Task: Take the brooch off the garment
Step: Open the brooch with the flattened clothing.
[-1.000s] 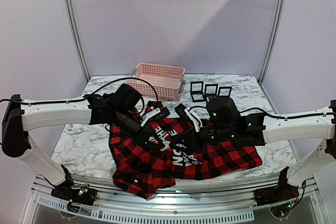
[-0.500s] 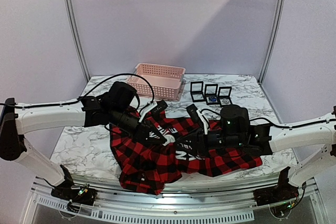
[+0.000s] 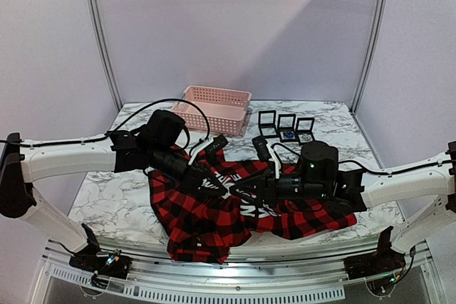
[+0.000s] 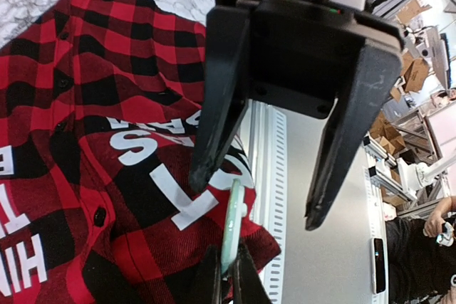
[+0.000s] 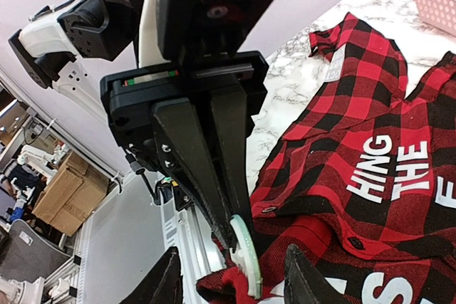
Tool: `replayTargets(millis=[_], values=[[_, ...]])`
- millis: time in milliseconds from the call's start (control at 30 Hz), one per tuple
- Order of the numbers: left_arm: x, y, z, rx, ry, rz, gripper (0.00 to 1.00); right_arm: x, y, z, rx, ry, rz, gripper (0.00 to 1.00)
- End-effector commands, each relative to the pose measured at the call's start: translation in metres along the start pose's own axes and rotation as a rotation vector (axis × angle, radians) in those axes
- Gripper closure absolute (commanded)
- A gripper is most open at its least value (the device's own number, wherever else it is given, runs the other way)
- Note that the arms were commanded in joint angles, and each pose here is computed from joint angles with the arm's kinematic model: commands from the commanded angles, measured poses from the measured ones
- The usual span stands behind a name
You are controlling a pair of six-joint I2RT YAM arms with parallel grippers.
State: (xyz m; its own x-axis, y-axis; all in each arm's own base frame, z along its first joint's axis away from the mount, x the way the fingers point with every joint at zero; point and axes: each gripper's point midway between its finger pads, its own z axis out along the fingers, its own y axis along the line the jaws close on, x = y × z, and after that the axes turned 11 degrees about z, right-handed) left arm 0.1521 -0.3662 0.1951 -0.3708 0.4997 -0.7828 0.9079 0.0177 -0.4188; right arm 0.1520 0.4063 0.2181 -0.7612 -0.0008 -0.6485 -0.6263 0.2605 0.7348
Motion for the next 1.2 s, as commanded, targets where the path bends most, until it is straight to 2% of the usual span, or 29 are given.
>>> replayTargets(millis=[0,233,500,1000,1167], values=[[-0.009,-0.015,0.000,0.068,-0.034,0.024,1.00,0.018,-0.006,0.002,-0.014,0.048,0.028,0.53],[-0.010,-0.014,-0.004,0.071,-0.040,0.025,1.00,0.024,-0.011,0.001,-0.004,0.058,0.053,0.54],[-0.010,-0.015,-0.005,0.079,-0.039,0.027,1.00,0.018,-0.008,0.003,-0.013,0.039,0.050,0.71],[-0.011,-0.014,-0.007,0.072,-0.043,0.030,1.00,0.027,-0.015,0.007,-0.014,0.064,0.077,0.86],[-0.010,-0.014,-0.007,0.071,-0.040,0.034,1.00,0.030,-0.020,0.008,-0.009,0.065,0.094,0.97]])
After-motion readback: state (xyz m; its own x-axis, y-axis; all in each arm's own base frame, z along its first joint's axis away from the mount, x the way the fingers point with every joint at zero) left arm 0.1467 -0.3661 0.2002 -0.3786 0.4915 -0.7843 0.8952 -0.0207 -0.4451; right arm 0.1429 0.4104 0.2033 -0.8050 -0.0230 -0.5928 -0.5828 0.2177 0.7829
